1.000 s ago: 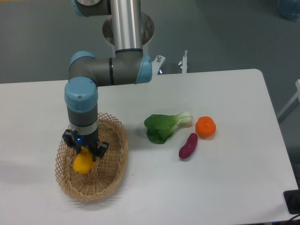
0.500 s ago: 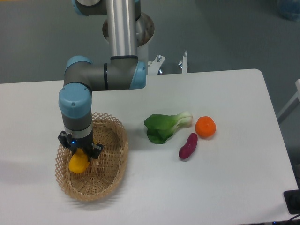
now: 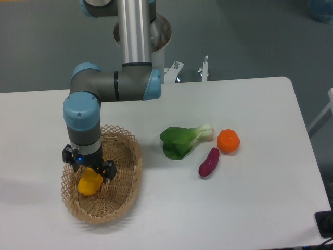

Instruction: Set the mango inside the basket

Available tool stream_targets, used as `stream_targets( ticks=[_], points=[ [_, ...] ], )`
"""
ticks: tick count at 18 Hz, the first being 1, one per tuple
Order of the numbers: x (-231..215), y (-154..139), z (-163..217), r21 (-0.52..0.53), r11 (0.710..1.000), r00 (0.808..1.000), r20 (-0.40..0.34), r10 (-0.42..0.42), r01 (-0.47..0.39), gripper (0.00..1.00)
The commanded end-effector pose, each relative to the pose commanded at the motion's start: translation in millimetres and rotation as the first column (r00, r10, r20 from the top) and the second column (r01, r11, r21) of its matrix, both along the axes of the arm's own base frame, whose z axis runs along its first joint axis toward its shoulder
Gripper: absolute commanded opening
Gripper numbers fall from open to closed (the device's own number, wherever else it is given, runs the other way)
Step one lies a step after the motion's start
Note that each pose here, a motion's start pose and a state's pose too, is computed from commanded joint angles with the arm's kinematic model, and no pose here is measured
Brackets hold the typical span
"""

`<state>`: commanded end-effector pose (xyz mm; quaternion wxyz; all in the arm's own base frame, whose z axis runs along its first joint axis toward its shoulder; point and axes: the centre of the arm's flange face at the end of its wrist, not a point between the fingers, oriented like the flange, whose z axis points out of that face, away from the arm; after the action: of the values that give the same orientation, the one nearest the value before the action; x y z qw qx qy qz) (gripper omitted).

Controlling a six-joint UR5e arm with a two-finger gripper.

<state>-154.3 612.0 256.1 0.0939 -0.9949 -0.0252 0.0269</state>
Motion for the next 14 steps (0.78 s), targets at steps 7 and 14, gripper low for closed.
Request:
stream_targets(
  ticks=[7, 14],
  points=[
    [-70.7, -13.9, 66.1, 0.068, 0.997, 0.996, -0.076, 0.041, -0.036, 1.0],
    [-140.4, -56.0, 98.0, 0.061, 0.997, 0.992, -0.121, -0.038, 0.046, 1.0]
  ],
)
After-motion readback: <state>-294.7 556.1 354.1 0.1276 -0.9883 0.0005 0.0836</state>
